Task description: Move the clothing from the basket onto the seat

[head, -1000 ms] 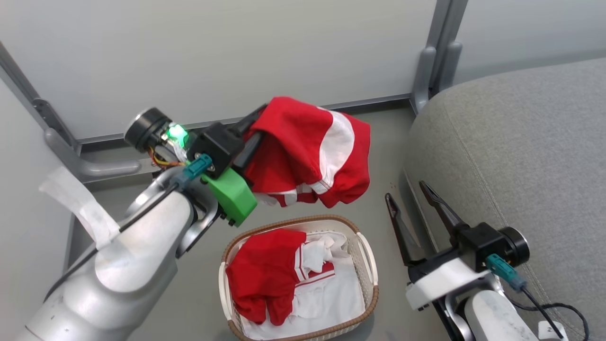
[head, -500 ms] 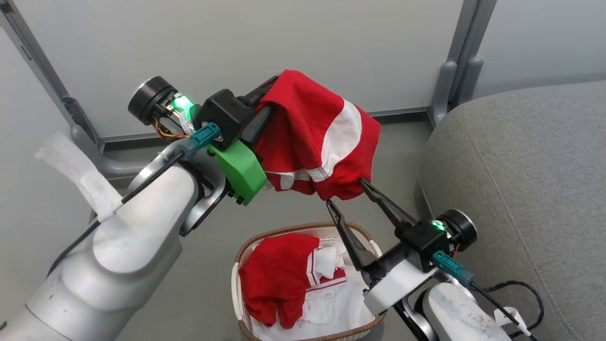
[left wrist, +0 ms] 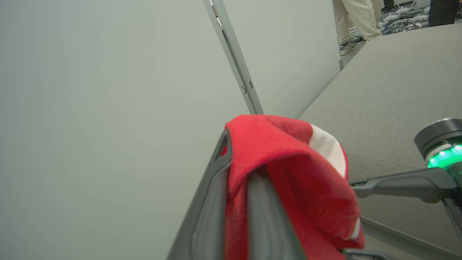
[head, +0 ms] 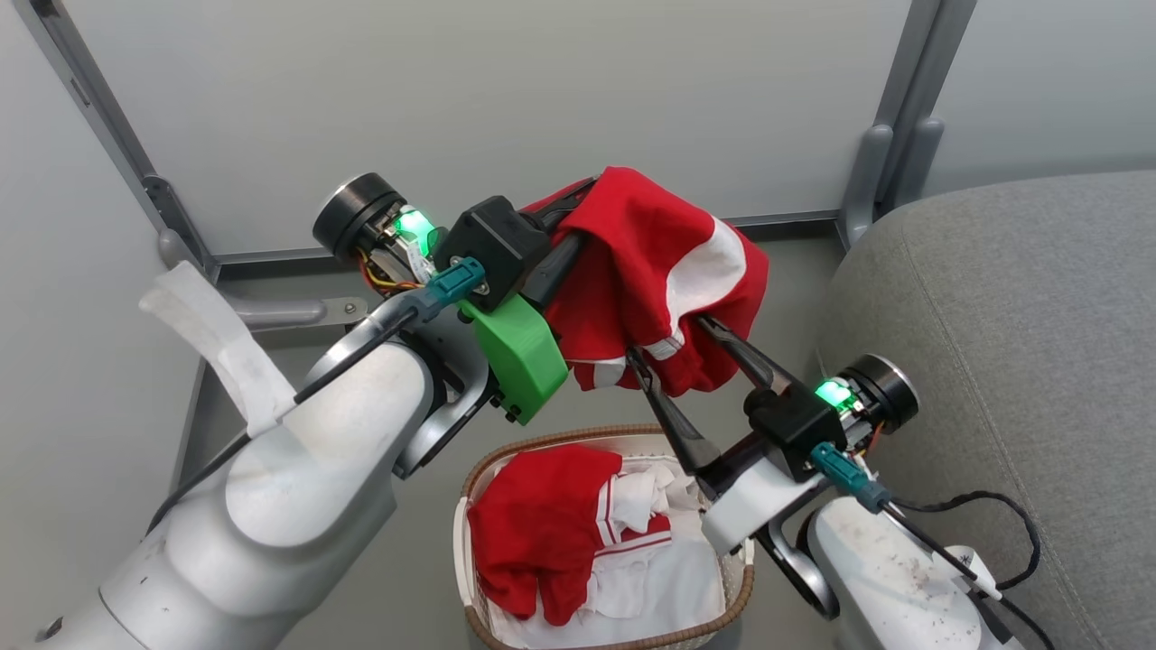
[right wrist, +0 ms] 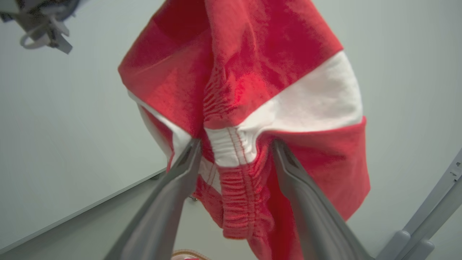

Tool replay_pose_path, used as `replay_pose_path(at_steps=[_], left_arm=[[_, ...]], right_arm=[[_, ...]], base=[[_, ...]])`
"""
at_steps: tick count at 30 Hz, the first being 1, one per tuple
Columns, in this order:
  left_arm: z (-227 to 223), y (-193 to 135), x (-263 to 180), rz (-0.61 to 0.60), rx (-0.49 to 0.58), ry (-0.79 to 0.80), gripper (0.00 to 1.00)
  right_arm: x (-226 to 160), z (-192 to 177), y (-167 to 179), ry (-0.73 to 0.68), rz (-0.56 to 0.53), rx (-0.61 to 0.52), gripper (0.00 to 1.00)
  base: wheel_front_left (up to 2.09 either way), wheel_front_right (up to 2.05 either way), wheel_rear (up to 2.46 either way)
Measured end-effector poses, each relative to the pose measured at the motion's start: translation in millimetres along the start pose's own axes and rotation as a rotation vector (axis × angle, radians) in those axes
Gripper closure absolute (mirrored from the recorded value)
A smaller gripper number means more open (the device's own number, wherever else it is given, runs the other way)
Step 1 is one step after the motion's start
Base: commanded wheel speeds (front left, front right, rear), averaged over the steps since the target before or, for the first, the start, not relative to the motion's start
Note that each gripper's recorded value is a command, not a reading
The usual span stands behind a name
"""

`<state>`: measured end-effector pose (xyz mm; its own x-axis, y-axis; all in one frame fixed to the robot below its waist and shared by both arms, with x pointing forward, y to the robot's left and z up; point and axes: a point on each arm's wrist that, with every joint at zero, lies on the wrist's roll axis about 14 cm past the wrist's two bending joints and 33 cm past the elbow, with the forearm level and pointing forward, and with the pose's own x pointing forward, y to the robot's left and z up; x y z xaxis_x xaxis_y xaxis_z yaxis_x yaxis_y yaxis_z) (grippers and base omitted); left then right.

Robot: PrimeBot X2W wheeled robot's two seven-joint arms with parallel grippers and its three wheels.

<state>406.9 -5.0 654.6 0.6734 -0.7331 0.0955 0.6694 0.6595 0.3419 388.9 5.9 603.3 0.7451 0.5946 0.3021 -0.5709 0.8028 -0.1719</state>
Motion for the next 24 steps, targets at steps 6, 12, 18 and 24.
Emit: replay_pose_path(at_steps=[6,12,18,24], left_arm=[[1,-1,-3,0.001,-0.016,-0.001,1.0],[-11,2,-9,0.023,-0.045,0.02,1.0],[-33,8,-18,0.075,-0.116,0.039,0.65],[-66,5,-33,0.147,-0.226,0.052,0.0]], right_arm=[[9,1,-25,0.003,-0.048,-0.054,0.0],[15,-2,-32,0.013,-0.057,-0.046,1.0],[16,3,-45,-0.003,-0.091,-0.041,1.0],[16,11,-62,-0.024,-0.135,-0.054,1.0]], base=[[0.0,0.0,0.0],[0.0,0.0,0.0],[0.0,0.0,0.0],[0.0,0.0,0.0]])
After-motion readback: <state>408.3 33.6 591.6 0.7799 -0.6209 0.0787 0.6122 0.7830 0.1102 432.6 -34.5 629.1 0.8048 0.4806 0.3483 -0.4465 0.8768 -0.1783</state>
